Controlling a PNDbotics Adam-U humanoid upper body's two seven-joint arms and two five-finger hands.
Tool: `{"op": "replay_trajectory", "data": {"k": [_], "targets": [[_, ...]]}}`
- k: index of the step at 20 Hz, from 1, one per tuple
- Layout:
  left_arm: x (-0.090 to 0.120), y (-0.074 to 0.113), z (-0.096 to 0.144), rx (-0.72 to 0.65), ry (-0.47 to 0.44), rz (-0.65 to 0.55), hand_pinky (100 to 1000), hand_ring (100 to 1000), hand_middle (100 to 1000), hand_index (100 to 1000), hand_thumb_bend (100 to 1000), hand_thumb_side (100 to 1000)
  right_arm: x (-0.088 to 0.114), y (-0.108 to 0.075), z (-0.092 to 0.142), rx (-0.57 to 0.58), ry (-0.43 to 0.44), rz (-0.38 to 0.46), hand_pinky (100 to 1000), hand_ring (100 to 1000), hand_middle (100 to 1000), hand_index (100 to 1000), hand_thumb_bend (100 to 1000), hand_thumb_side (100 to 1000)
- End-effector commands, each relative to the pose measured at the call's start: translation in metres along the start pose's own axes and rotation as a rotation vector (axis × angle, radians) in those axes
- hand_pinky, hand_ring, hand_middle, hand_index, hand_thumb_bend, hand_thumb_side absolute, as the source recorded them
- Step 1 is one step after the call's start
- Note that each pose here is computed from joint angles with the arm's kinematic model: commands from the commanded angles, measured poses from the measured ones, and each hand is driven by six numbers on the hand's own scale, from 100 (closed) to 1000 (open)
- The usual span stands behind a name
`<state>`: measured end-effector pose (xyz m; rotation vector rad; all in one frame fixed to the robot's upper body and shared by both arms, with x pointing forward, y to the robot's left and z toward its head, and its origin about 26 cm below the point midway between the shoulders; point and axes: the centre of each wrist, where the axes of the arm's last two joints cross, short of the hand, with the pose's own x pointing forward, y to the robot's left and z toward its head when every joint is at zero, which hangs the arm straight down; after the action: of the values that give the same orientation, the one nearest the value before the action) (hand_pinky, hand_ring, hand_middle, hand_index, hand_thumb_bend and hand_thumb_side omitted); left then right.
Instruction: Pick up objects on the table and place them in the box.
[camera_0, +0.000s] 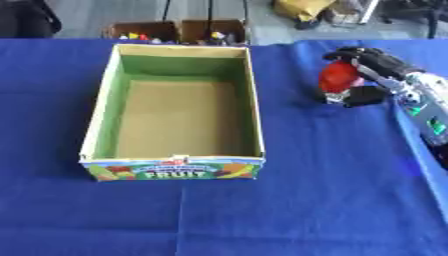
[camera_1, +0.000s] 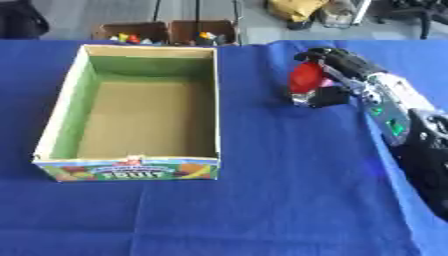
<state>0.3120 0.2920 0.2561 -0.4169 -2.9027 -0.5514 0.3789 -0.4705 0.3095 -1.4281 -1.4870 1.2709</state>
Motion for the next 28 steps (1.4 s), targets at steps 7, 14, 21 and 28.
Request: {"op": "replay_trajectory", "data": {"k": [7, 14, 21, 28], "targets": [[0.007, 0.004, -0.005, -0.021, -0.004, -0.022, 642, 732, 752, 937, 100, 934, -0.003, -0.019, 0.006, -0.058, 0.028, 0.060, 632, 939, 855, 951, 608, 855], [0.007, 0.004, -0.005, -0.015, -0.002, -0.022, 646, 733, 751, 935, 100, 933, -0.005, -0.013, 0.007, -0.019, 0.037, 0.036, 623, 933, 841, 935, 570, 664], [0.007, 0.004, -0.005, -0.014, -0.004, -0.023, 650, 733, 750, 932, 100, 932, -0.005, -0.011, 0.006, -0.018, 0.045, -0.021, 624, 928, 800, 881, 508, 632], [0.007, 0.004, -0.004, -0.005, -0.005, -0.025, 659, 737, 750, 929, 100, 931, -0.004, -0.010, 0.006, -0.025, 0.045, -0.061, 595, 907, 795, 870, 469, 558]]}}
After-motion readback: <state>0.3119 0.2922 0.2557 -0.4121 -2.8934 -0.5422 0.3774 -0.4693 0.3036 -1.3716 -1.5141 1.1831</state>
